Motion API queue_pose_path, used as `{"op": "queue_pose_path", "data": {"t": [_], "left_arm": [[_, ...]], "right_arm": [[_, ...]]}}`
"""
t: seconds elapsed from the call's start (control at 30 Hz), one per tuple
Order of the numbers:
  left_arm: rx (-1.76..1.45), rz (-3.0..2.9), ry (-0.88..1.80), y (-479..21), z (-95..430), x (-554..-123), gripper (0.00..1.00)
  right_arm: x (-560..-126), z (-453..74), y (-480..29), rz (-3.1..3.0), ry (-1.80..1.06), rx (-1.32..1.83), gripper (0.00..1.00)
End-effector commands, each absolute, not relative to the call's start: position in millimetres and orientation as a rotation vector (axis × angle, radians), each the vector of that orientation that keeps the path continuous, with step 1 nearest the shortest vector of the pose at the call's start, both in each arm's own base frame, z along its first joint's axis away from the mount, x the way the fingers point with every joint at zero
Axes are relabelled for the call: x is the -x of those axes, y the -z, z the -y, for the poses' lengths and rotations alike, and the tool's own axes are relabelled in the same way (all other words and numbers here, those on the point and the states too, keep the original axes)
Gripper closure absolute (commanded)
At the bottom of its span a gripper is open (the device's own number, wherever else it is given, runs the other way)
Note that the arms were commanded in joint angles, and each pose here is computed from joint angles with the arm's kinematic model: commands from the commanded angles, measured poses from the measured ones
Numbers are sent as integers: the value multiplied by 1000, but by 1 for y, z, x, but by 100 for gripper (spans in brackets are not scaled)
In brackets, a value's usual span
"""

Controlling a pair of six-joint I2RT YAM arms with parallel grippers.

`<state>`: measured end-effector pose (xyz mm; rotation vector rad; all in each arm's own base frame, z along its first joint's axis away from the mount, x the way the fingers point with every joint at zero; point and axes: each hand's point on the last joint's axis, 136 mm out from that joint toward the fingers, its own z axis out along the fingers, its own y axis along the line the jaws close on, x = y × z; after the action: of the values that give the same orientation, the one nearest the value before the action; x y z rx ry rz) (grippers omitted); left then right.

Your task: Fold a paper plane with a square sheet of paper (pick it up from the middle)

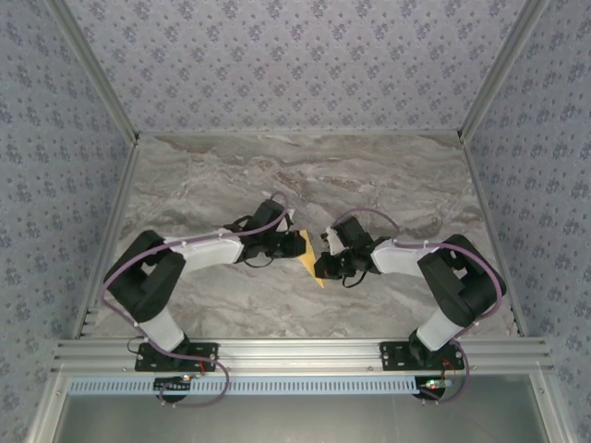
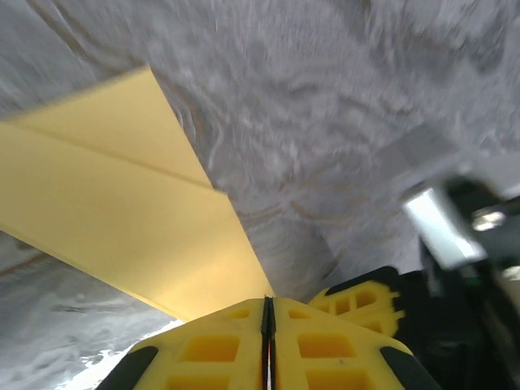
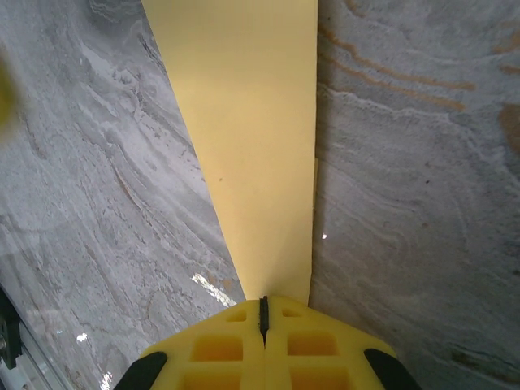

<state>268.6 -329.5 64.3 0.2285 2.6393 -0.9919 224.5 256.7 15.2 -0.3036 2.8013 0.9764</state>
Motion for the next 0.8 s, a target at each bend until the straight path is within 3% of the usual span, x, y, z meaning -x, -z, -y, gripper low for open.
{"op": "queue_pose_path", "data": {"t": [0.0, 0.3, 0.77], "left_arm": [[-239, -2664, 1038, -51, 340, -267, 89], [-172, -2695, 930, -21, 329, -281, 89], [129, -2726, 674, 13, 236, -343, 89]], "right_arm": [[-180, -205, 37, -3100, -654, 205, 100], [-164, -189, 51, -3180, -559, 255, 100], [-158, -179, 58, -3213, -500, 208, 100]]}}
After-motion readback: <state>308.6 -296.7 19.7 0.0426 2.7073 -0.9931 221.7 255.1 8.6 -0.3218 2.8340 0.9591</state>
